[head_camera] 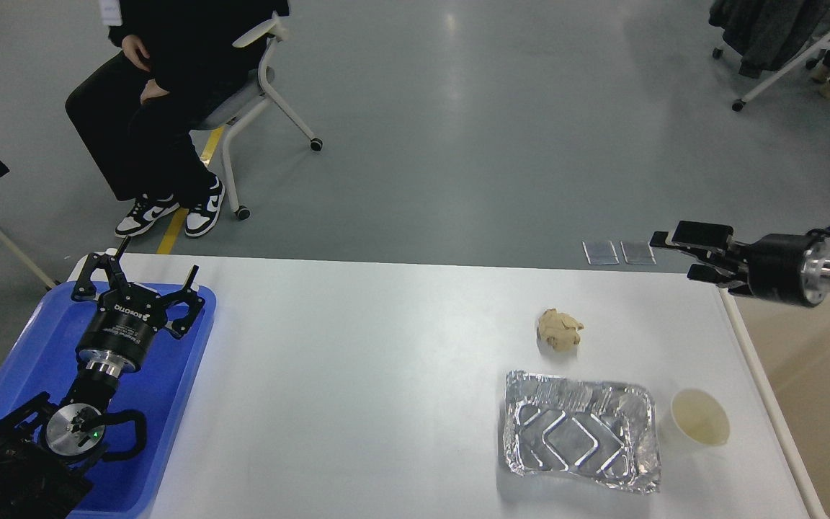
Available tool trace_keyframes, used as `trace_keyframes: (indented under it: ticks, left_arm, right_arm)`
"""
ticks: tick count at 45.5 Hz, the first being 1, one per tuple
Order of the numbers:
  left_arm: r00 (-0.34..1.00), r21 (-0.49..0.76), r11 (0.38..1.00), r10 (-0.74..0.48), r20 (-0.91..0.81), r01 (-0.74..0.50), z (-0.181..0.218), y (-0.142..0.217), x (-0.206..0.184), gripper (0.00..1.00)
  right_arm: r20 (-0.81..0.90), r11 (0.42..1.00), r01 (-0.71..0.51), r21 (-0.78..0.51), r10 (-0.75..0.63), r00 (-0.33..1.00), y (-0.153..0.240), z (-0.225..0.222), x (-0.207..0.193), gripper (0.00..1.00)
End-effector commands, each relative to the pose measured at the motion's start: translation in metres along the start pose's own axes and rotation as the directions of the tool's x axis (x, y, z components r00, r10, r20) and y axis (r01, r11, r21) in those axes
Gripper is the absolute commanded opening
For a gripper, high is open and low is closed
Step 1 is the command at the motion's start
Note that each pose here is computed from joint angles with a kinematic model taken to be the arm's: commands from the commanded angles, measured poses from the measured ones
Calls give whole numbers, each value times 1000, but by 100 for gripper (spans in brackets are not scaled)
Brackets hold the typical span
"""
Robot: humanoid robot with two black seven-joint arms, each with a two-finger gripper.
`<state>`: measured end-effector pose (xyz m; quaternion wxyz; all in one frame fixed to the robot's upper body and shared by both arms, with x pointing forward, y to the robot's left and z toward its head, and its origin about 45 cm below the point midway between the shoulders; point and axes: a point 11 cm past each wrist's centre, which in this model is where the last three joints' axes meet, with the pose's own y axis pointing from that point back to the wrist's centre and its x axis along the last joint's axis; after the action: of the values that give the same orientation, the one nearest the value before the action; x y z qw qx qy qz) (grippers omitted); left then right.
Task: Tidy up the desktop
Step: 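Swing the right gripper over the small cream paper cup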
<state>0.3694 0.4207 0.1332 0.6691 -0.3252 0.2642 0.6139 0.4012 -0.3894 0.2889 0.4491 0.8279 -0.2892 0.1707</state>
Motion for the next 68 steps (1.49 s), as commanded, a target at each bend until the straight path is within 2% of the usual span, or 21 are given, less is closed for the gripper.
trace_keyframes:
  ticks: [1,6,14,22,33,36,43,50,63,68]
  left_arm:
    - [1000,1,1000,1,0,-1,0,1,0,99]
    - [1000,0,1000,0,0,0,0,0,0,99]
    - [1000,0,1000,0,0,0,0,0,0,99]
    - [1000,0,1000,0,0,0,0,0,0,99]
    - [1000,0,1000,0,0,0,0,0,0,99]
    - [1000,0,1000,0,0,0,0,0,0,99]
    - [1000,0,1000,0,0,0,0,0,0,99]
    - [1000,0,1000,0,0,0,0,0,0,99]
    - [1000,1,1000,0,-2,0,-1,0,0,99]
    - [1000,2,1000,0,-2,0,-1,0,0,99]
  right_arm:
    - [-18,957,233,-175,-240,971,46,-39,21,100]
    - [32,914,367,-174,-367,930,61,-88,27,100]
    - [-104,902,378,-210,-405,908,51,-142,33,100]
    - [-143,900,378,-217,-412,900,42,-159,34,100]
    - [-203,915,329,-233,-377,904,55,-177,48,100]
    - [-226,902,330,-280,-396,890,56,-175,48,100]
    - [-272,802,332,-496,-507,818,57,-144,42,100]
    - [-232,727,303,-617,-536,812,62,-108,42,100]
    - [-184,714,366,-597,-565,804,61,-100,21,100]
    - [-138,735,408,-541,-556,820,58,-83,11,100]
